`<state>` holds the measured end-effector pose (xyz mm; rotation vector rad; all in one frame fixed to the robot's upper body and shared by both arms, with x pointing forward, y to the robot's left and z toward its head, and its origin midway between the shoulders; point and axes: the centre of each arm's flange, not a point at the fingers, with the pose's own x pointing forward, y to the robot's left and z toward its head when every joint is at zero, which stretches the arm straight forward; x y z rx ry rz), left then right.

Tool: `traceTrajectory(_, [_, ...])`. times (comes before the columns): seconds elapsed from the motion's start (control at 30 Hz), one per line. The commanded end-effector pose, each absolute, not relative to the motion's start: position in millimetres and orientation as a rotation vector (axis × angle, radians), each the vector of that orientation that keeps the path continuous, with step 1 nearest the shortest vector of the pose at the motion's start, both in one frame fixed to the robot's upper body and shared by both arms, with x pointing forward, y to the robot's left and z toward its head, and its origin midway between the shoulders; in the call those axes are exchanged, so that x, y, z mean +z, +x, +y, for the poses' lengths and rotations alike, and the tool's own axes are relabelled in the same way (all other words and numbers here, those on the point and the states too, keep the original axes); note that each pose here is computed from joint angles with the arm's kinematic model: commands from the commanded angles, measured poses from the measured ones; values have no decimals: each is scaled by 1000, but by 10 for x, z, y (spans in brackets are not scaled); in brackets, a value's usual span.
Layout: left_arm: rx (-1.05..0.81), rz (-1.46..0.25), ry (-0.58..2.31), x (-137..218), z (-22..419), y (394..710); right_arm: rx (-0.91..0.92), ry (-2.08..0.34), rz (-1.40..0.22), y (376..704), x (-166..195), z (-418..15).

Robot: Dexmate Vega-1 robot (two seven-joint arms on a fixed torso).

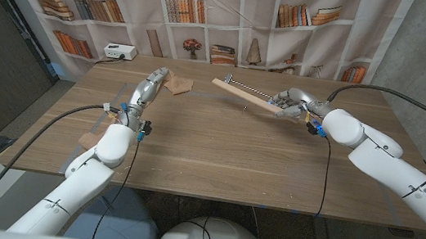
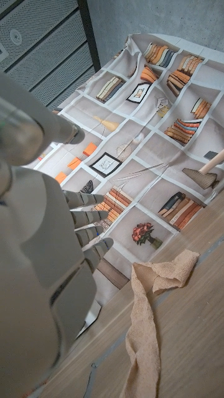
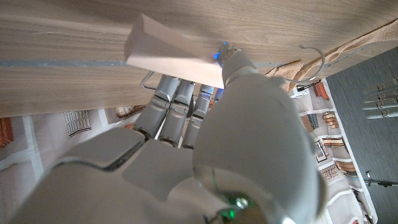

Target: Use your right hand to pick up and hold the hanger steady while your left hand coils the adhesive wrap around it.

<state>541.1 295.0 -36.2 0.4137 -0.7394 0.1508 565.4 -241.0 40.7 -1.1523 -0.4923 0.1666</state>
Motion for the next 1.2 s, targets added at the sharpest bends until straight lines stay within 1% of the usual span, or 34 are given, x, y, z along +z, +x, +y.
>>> traceTrajectory(0.03, [169, -746, 438, -367, 2994, 5396, 164, -1158, -494, 5673, 441, -2398])
traceTrajectory(0.63, [211, -727, 512, -431, 3085, 5311, 175, -1161, -500, 5683, 446, -2330])
traceTrajectory(0.83, [246, -747, 647, -397, 3065, 5250, 177, -1165, -502, 5680, 446, -2313])
traceTrajectory(1.2, [251, -753, 685, -415, 3046, 5175, 173, -1167, -507, 5675, 459, -2301])
